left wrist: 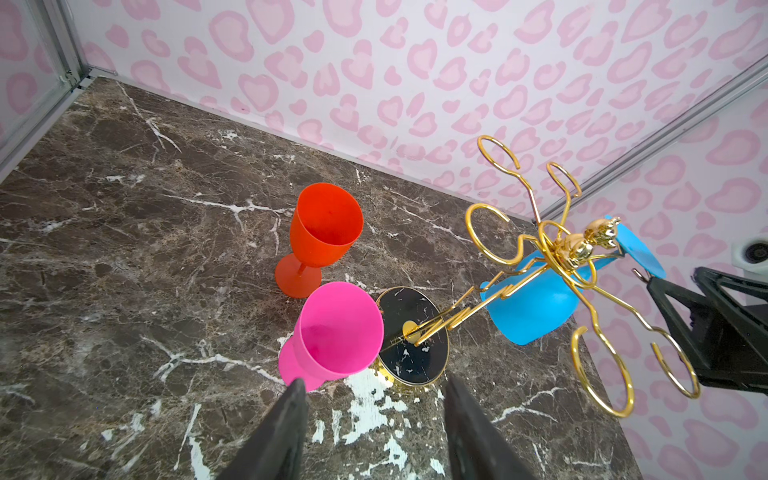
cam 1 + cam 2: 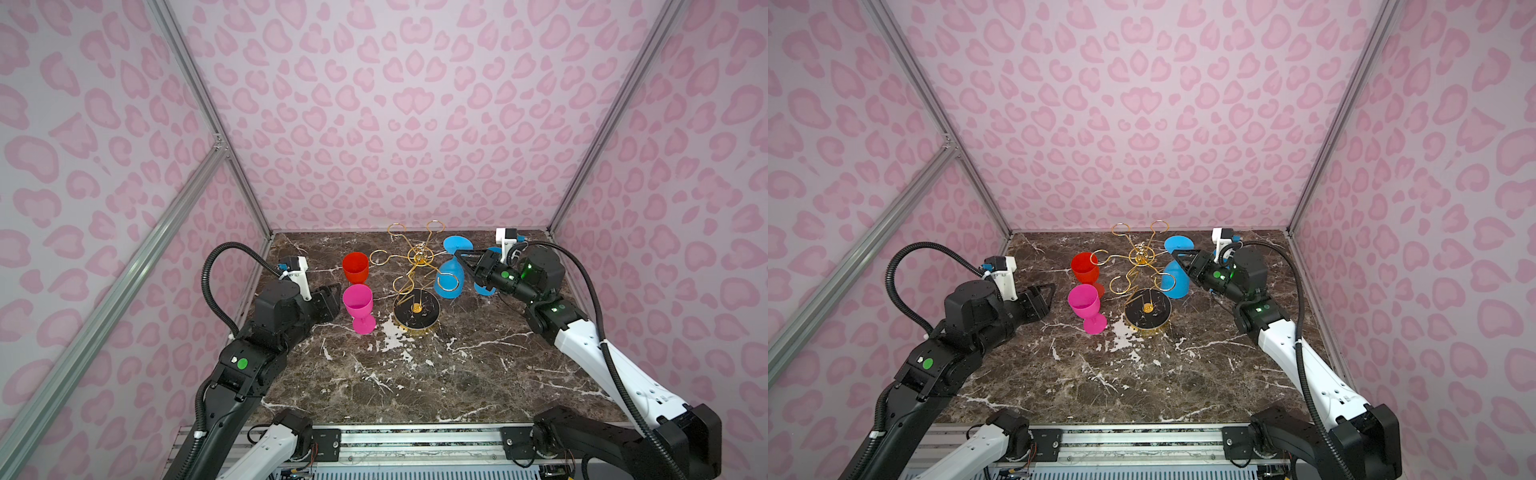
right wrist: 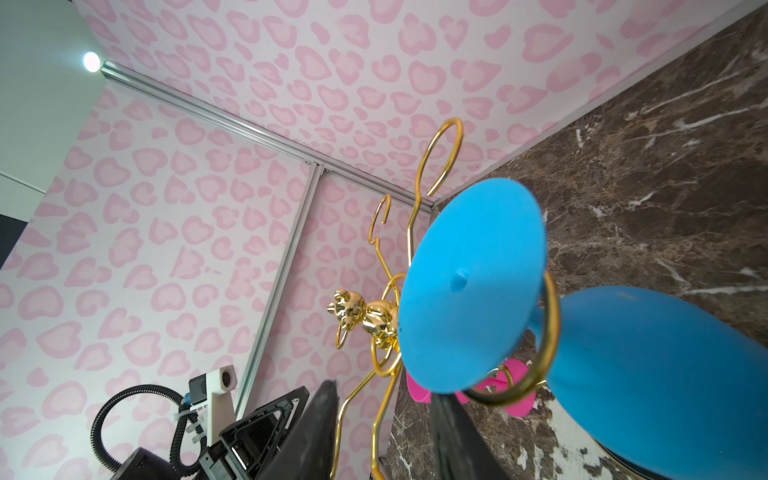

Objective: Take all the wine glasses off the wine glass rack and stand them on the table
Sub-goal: 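Pull the blue glass off its rack hook with the right gripper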

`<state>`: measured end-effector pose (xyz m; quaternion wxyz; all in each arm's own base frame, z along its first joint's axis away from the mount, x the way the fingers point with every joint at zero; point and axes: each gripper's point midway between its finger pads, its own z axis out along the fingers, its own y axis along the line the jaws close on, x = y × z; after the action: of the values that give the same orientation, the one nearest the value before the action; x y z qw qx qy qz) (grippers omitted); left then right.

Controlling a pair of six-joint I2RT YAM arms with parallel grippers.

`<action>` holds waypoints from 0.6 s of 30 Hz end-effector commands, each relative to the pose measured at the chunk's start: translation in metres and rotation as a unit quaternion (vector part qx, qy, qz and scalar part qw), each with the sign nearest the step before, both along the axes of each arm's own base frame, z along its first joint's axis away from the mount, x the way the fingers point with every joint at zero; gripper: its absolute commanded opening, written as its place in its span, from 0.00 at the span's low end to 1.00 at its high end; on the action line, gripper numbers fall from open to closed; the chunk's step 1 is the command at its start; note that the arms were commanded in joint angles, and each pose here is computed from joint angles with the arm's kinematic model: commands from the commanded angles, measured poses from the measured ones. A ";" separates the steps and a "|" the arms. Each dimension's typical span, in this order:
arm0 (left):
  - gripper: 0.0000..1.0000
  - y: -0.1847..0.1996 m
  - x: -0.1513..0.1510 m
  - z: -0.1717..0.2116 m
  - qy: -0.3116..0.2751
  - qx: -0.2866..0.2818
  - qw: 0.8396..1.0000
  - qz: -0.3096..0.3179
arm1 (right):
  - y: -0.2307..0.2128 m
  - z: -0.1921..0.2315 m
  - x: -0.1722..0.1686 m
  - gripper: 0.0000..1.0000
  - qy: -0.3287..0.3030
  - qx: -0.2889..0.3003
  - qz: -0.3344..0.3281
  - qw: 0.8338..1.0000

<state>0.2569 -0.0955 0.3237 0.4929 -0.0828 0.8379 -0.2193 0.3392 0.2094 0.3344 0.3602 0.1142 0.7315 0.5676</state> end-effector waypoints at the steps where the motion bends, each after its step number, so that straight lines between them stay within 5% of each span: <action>1: 0.55 0.001 0.000 0.004 -0.008 -0.003 1.000 0.004 | -0.005 0.000 0.002 0.40 -0.005 -0.004 -0.014 1.000; 18: 0.55 0.003 -0.002 0.005 -0.011 -0.004 1.000 0.006 | -0.021 -0.003 0.012 0.32 -0.001 0.010 -0.040 0.999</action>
<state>0.2541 -0.0939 0.3273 0.4986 -0.0833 0.8339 -0.2215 0.3486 0.1885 0.3307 0.3783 0.1458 0.7251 0.5566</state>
